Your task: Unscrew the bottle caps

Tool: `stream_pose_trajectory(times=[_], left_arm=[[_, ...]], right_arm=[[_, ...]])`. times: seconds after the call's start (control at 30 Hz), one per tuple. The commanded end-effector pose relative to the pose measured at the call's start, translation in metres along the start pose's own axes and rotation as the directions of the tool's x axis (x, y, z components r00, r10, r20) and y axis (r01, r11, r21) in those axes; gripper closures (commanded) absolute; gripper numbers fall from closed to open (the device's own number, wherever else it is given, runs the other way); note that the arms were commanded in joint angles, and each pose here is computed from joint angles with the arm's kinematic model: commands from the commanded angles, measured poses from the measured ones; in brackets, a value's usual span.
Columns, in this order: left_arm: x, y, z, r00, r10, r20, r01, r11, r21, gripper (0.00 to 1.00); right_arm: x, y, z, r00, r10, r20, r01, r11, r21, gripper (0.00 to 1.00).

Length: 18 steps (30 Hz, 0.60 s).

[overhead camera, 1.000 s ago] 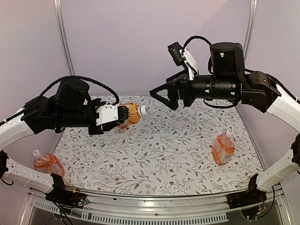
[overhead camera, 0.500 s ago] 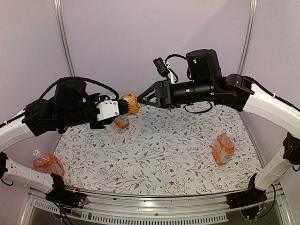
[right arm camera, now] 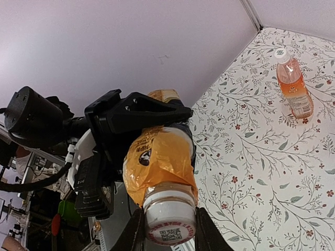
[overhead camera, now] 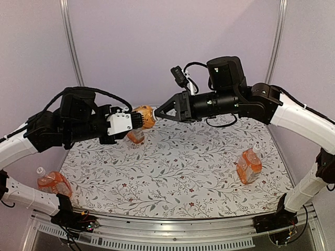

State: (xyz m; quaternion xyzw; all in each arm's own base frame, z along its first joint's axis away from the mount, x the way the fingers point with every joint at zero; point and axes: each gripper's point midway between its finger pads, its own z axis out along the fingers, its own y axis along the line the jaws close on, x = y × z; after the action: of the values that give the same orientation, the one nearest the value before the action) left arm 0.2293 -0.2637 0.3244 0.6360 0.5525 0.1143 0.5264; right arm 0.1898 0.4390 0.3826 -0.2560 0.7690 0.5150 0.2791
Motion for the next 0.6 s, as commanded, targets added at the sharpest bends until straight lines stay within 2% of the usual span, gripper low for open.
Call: stream_pose_trajectory(times=[0.0,0.03,0.07,0.1,0.13,0.17,0.2,0.27,0.33,0.5,0.57], left_arm=[[-0.009,-0.013,-0.009,0.998,-0.035,0.052,0.031,0.997,0.075,0.77],[-0.011,-0.023,-0.012,0.997,-0.038,0.068,0.029,0.991,0.131,0.77],[-0.012,-0.033,-0.017,0.996,-0.040,0.078,0.025,0.981,0.190,0.77],[-0.008,-0.051,-0.024,0.997,-0.035,0.071,0.013,0.959,0.282,0.77],[-0.011,-0.060,-0.030,0.995,-0.045,0.092,0.011,0.940,0.341,0.77],[-0.006,-0.081,-0.040,0.996,-0.041,0.083,-0.001,0.894,0.448,0.77],[-0.004,-0.096,-0.050,0.995,-0.036,0.090,-0.016,0.852,0.523,0.77],[-0.001,-0.116,-0.063,0.995,-0.035,0.097,-0.033,0.786,0.617,0.77],[0.004,-0.125,-0.067,0.995,-0.020,0.094,-0.046,0.762,0.646,0.77],[0.016,-0.129,-0.060,0.997,0.034,0.066,-0.068,0.772,0.632,0.77],[0.019,-0.126,-0.055,0.998,0.035,0.049,-0.058,0.791,0.608,0.77]], right_arm=[[0.034,0.026,-0.010,0.951,-0.285,-0.119,0.292,0.955,0.051,1.00],[0.049,0.031,-0.011,0.883,-0.439,-0.164,0.453,0.889,0.062,1.00],[0.069,0.033,-0.012,0.815,-0.534,-0.223,0.559,0.827,0.062,1.00],[0.084,0.035,-0.014,0.699,-0.666,-0.260,0.700,0.712,0.055,1.00],[0.095,0.034,-0.015,0.611,-0.737,-0.288,0.780,0.623,0.060,1.00],[0.102,0.033,-0.019,0.501,-0.808,-0.310,0.857,0.514,0.046,1.00],[0.107,0.029,-0.021,0.431,-0.839,-0.332,0.895,0.444,0.040,1.00],[0.110,0.023,-0.027,0.347,-0.867,-0.357,0.932,0.360,0.032,1.00],[0.110,0.022,-0.031,0.298,-0.879,-0.374,0.951,0.307,0.035,1.00],[0.099,0.019,-0.036,0.186,-0.891,-0.415,0.983,0.167,0.082,1.00],[0.090,0.016,-0.037,0.197,-0.887,-0.417,0.978,0.150,0.142,1.00]])
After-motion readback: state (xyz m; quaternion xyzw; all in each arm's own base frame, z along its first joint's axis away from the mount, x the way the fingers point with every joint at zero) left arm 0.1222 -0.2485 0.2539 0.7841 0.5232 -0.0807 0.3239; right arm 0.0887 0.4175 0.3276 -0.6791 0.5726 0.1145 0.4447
